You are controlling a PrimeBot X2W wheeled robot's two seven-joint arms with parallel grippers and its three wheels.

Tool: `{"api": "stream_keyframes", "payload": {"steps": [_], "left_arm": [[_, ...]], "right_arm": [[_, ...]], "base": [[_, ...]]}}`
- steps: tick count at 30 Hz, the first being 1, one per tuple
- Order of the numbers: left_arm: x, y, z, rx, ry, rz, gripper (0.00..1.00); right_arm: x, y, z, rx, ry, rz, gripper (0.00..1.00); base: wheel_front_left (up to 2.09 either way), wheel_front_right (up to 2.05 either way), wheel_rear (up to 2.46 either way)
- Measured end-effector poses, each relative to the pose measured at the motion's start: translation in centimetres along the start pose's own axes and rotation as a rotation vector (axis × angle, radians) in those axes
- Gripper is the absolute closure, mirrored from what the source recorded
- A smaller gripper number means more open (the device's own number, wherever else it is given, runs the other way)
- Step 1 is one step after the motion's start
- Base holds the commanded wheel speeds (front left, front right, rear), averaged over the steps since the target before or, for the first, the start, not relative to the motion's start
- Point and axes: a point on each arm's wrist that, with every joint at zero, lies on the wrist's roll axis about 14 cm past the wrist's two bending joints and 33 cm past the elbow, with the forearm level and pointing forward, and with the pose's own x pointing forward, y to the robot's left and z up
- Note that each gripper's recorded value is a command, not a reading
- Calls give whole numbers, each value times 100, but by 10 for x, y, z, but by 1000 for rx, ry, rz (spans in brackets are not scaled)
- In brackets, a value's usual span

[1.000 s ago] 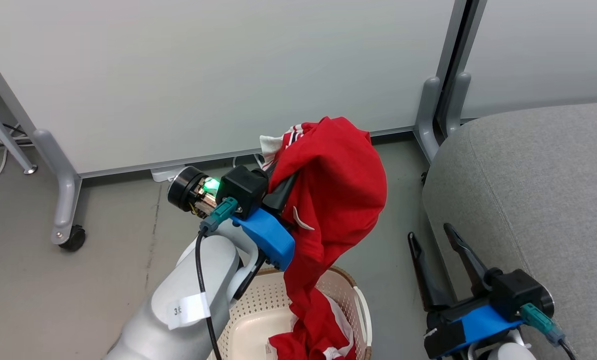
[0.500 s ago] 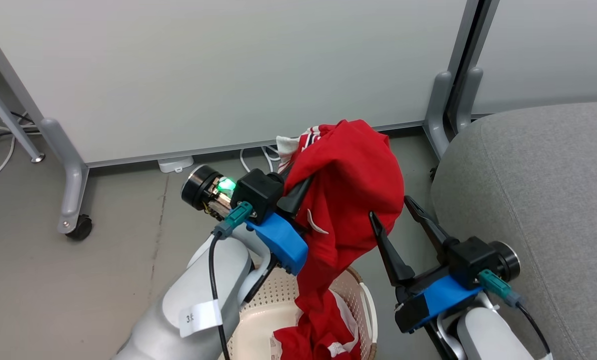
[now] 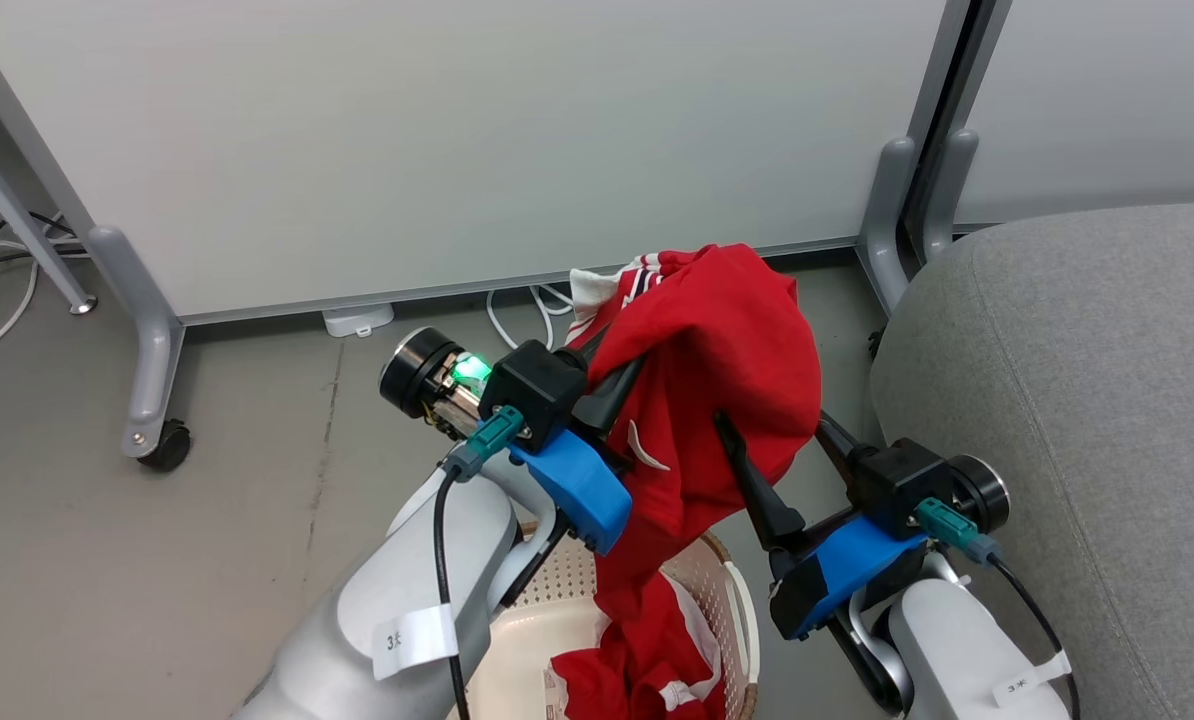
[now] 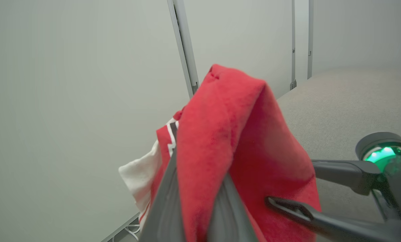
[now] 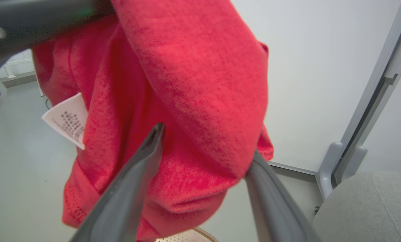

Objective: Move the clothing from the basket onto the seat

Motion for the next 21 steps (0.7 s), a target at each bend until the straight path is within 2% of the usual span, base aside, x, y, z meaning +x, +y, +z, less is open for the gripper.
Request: {"api": "stream_keyframes", "payload": {"steps": [1,2,21], "left_arm": [[0,0,0,1,0,-1,100],[0,-1,0,1,0,-2,100],[1,-1,-2,-1,4,-9,100]], "right_arm": [[1,1,0,3,1,2,87],[1,2,1,5,-1,6,100],[5,7,10,45,-33,21,100]], "base": [[0,0,0],[0,0,0],[0,0,0]]}}
